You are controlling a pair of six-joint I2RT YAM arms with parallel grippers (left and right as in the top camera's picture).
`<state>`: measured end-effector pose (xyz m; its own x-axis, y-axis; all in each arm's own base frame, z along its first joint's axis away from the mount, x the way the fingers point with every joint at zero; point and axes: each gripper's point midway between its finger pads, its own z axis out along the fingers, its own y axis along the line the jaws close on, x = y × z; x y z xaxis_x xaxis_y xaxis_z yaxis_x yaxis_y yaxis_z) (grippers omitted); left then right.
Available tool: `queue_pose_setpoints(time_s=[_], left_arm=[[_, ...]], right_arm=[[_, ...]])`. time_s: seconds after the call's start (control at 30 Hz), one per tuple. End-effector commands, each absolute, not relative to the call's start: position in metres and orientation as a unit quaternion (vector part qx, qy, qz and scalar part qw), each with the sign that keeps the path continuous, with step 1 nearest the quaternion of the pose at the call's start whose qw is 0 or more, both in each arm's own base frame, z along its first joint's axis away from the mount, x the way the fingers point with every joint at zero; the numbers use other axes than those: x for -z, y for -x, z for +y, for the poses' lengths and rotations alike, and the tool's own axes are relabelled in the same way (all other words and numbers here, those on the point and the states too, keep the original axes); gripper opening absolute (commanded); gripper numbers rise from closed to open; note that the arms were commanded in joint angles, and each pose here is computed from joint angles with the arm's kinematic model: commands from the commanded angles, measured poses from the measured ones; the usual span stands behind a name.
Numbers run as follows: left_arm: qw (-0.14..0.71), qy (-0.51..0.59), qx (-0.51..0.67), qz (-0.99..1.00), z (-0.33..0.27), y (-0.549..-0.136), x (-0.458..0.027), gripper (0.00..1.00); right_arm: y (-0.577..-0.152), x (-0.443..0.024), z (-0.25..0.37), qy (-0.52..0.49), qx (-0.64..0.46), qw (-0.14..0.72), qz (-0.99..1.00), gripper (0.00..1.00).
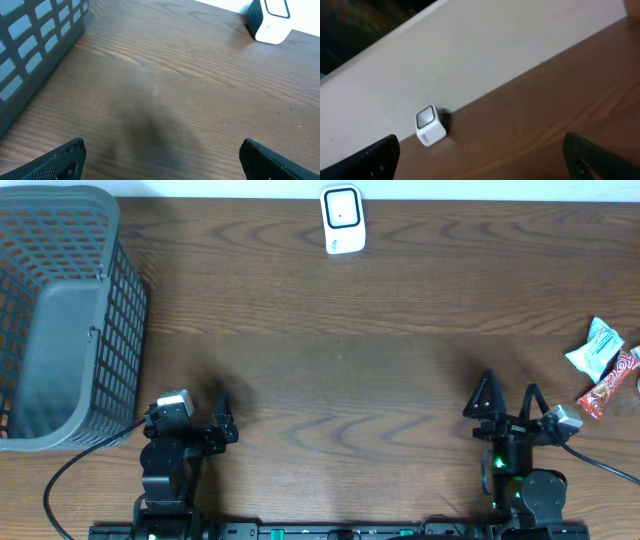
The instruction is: Scan the item barcode
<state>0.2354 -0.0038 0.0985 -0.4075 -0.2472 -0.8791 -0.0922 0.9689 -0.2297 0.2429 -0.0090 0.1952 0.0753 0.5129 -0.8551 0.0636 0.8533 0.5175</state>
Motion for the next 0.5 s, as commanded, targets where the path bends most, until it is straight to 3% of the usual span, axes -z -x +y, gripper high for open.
queue_pose_setpoints(time_s=[0.0,0.2,0.47], left_arm=[[0.523,0.110,0.068,0.843,-0.001,-0.233,-0.086,0.98],[0.523,0.110,0.068,0.843,-0.001,-0.233,-0.086,0.98],[0.523,0.110,0.068,0.843,-0.001,-0.233,-0.086,0.98]], right_arm=[[-0.243,-0.182,-0.009,-0.225,-0.154,0.685,0.676,0.99],[-0.241,-0.157,-0.009,-0.228,-0.139,0.651,0.711,0.99],[-0.241,-0.158,-0.009,-0.228,-0.140,0.651,0.710,0.99]])
